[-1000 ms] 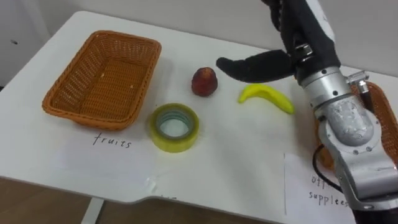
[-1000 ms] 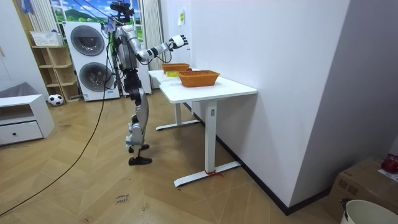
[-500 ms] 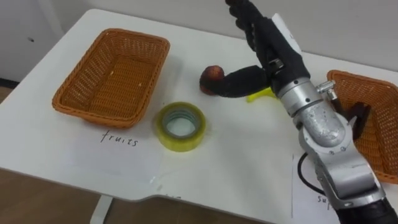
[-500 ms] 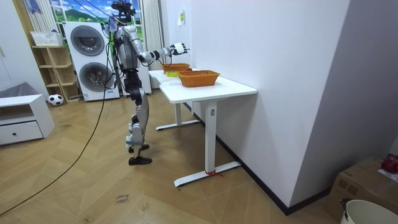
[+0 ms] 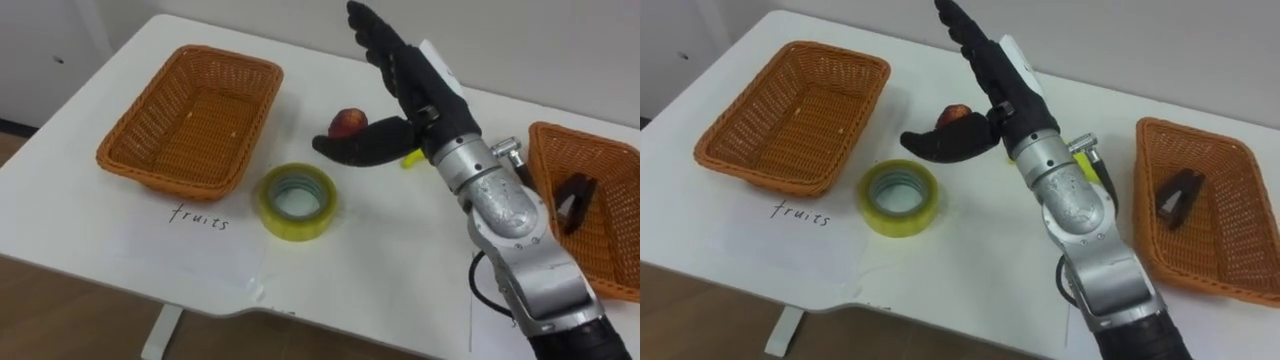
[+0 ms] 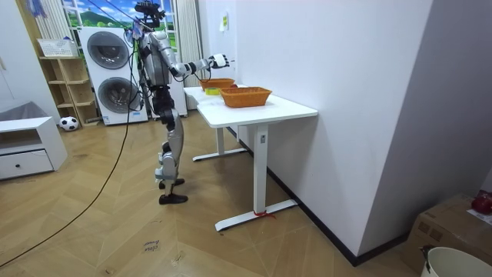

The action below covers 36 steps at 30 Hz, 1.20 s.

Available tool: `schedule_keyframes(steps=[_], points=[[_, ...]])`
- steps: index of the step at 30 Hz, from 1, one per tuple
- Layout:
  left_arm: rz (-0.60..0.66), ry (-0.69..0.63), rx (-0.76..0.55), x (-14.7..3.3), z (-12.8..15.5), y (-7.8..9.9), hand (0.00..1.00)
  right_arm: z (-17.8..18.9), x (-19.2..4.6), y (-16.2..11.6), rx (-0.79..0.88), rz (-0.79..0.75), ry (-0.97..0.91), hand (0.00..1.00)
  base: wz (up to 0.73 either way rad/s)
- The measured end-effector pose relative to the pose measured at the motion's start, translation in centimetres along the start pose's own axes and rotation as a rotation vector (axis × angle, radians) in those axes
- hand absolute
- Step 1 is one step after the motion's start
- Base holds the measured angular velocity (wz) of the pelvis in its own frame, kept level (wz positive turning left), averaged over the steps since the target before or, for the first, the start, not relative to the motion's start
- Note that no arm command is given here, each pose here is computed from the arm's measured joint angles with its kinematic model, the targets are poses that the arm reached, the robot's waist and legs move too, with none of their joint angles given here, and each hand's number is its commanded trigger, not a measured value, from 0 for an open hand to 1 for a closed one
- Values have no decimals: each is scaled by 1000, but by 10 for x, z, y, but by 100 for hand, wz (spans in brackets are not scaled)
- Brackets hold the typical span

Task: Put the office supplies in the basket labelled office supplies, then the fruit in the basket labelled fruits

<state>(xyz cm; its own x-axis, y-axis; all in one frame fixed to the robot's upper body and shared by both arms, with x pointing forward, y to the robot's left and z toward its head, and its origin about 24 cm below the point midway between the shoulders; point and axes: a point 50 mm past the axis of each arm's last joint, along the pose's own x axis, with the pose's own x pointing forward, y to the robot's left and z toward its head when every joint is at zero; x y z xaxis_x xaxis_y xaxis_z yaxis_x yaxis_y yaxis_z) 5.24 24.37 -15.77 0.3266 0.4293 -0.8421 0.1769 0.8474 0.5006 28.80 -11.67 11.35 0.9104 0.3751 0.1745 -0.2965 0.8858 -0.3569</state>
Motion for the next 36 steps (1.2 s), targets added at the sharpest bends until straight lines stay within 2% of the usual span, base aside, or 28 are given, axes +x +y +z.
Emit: schedule_keyframes(steps=[36], points=[[20,-50,-36,1,16,-1,0,-30,4,15,-70,34,130,0,2]])
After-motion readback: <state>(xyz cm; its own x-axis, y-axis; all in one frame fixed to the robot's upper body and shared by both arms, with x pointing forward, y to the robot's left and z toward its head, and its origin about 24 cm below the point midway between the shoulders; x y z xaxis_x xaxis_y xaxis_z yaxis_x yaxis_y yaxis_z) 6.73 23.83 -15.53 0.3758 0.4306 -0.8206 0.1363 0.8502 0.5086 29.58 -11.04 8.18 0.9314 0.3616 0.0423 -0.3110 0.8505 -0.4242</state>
